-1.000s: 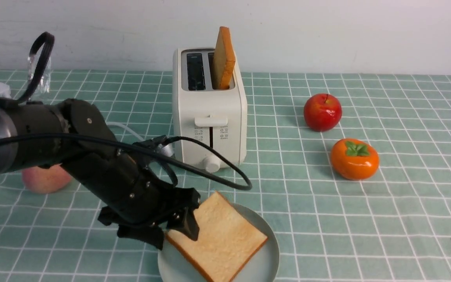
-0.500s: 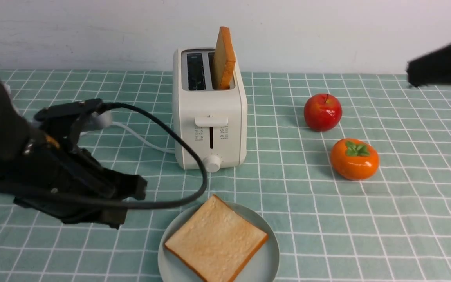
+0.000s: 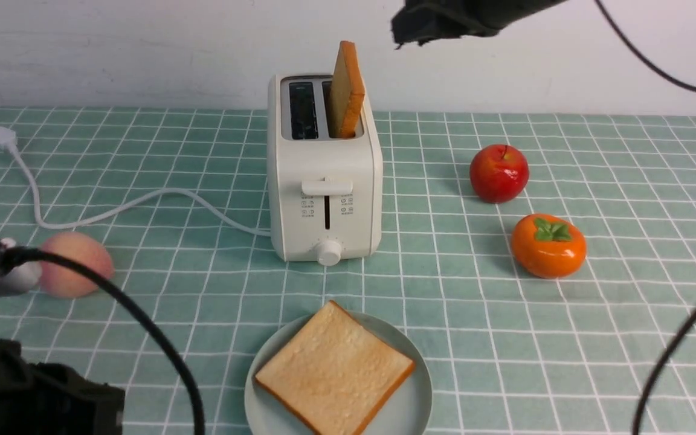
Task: Take toasted bread from bread machine on blue coffee table place on plate.
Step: 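Grasp the toast slice in the toaster and pull it up out of the slot with the right gripper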
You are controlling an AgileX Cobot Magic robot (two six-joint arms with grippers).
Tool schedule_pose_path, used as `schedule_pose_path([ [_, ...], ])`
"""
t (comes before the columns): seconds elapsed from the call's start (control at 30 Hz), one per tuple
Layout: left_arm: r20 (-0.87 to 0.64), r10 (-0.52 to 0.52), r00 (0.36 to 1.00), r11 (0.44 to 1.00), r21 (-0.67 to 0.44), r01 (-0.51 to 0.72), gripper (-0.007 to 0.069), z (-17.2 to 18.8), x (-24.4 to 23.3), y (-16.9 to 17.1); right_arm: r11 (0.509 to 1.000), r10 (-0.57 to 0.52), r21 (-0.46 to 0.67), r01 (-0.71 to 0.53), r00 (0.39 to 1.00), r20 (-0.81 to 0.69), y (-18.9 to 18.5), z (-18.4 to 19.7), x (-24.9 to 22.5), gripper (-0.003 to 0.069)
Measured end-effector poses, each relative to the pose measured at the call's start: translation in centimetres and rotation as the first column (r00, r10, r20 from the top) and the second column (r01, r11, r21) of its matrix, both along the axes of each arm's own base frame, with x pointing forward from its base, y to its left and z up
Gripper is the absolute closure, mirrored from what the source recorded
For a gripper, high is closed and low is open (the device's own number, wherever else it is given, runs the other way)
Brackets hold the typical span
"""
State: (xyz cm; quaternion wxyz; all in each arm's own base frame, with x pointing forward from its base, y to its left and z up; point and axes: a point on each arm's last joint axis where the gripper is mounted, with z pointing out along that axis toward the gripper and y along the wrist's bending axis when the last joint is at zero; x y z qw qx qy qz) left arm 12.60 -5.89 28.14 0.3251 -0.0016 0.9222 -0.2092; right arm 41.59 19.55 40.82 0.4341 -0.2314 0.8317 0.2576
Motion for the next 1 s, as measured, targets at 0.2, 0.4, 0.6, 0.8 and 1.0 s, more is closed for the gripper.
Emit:
schedule_pose_path([
  [0.2,0.017,0.000,1.000,1.000,-0.024,0.000,0.0639,0.5,-1.7,0.4,0.999,-0.020,-0.024,0.020,1.000,0.005,2.1,-4.0,3.8,0.0188],
  [0.4,0.012,0.013,1.000,0.999,-0.044,-0.013,0.0639,0.7,-2.4,0.6,0.997,-0.078,-0.011,0.078,0.997,-0.012,2.7,-7.9,6.4,0.0091],
  [0.6,0.007,0.014,1.000,0.999,-0.045,-0.014,0.0639,0.7,-2.4,0.6,0.996,-0.084,-0.010,0.084,0.996,-0.036,3.0,-9.6,7.1,0.0259],
  [0.8,0.006,0.014,1.000,0.999,-0.045,-0.014,0.0639,0.7,-2.4,0.6,0.998,-0.066,-0.013,0.066,0.997,-0.038,2.9,-8.3,6.3,0.0592],
  [1.0,-0.003,0.012,1.000,0.999,-0.042,-0.012,0.0639,0.7,-2.5,0.6,0.995,-0.024,-0.098,0.029,0.999,0.044,0.6,0.1,1.1,0.0582],
])
